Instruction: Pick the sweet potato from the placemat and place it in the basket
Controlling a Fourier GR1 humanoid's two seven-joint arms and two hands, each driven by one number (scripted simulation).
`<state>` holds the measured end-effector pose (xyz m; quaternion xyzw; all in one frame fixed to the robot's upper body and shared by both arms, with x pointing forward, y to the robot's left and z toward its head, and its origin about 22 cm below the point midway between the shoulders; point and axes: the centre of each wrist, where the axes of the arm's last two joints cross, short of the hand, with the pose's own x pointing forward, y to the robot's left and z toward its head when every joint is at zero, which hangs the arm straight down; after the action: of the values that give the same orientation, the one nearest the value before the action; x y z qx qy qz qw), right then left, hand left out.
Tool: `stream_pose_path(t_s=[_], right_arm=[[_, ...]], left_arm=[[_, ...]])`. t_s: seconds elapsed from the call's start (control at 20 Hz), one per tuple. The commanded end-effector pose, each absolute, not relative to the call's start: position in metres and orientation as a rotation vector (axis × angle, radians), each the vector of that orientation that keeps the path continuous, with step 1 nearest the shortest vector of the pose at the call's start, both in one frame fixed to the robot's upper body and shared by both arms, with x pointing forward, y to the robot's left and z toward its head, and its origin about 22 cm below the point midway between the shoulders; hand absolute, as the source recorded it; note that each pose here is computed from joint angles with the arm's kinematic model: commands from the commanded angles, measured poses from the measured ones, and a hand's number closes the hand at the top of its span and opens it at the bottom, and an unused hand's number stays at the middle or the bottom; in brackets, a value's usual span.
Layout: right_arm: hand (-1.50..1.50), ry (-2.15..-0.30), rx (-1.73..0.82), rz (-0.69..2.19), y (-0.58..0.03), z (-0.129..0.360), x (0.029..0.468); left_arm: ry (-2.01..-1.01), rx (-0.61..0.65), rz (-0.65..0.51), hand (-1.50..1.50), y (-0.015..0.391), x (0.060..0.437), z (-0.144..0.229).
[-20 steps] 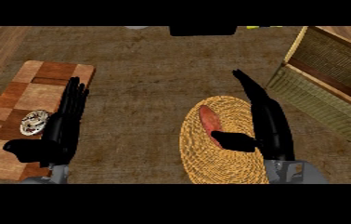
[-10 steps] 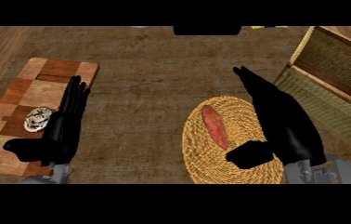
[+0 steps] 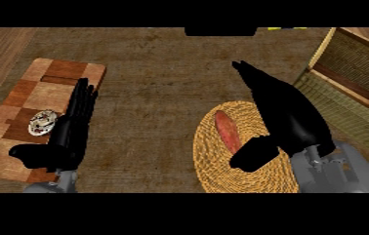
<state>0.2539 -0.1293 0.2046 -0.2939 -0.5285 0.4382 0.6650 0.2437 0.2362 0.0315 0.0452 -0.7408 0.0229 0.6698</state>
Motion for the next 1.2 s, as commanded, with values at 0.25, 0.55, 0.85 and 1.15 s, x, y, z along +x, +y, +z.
stream_pose_path(t_s=[0.25, 0.55, 0.85, 1.15], right_arm=[[-1.50, -0.901, -0.802, 0.991, -0.122, 0.199, 0.260], [-1.50, -0.923, -0.768, 0.975, -0.106, 0.170, 0.250], [-1.50, -0.951, -0.748, 0.997, -0.099, 0.143, 0.261], [-1.50, -0.934, -0.805, 0.981, -0.110, 0.136, 0.249]], left_arm=[[-1.660, 0.103, 0.053, 0.00, 0.244, 0.242, 0.032], [-1.678, 0.106, 0.033, 0.00, 0.247, 0.232, 0.036], [-1.665, 0.082, 0.059, 0.00, 0.239, 0.246, 0.033], [-1.684, 0.089, 0.059, 0.00, 0.235, 0.239, 0.029]])
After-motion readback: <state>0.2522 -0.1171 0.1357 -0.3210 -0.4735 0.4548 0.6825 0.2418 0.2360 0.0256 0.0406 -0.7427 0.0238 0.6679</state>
